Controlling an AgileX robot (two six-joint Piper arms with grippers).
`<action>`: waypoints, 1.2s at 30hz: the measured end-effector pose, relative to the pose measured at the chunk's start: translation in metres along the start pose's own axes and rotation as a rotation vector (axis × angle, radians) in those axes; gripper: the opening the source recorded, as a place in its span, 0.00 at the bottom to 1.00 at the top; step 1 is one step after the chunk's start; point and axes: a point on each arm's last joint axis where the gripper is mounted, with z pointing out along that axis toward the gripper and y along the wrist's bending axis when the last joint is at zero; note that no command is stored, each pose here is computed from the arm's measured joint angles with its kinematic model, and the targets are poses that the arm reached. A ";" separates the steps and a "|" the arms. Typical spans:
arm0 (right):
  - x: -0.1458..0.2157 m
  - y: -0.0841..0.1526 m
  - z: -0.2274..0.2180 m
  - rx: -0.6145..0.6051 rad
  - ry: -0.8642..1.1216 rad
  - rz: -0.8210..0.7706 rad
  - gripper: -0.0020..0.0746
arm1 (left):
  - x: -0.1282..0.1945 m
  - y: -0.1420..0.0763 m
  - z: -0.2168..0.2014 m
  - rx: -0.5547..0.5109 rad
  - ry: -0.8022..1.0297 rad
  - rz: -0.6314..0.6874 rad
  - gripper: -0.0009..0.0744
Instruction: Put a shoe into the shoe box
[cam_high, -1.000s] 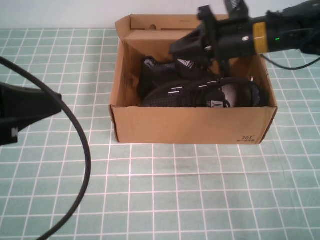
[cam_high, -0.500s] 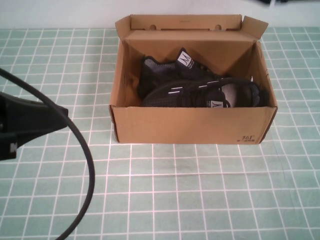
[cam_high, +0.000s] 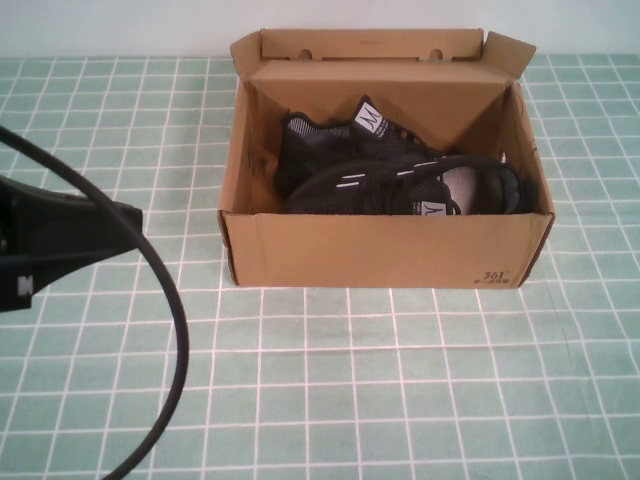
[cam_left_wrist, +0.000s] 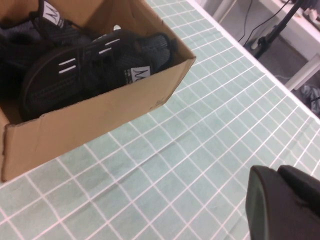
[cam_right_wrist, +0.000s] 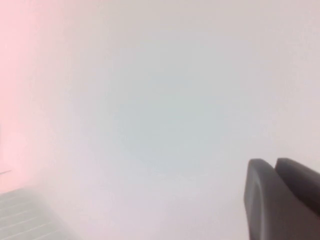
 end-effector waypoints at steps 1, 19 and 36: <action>-0.002 -0.005 -0.001 0.062 -0.017 -0.022 0.04 | 0.000 0.000 0.000 0.003 -0.003 -0.001 0.01; 0.023 -0.095 -0.024 1.039 0.091 -0.293 0.04 | 0.000 -0.003 0.000 0.037 0.004 -0.013 0.01; 0.175 -0.076 -0.010 1.114 0.860 0.431 0.04 | 0.001 -0.004 0.000 0.043 0.008 -0.006 0.01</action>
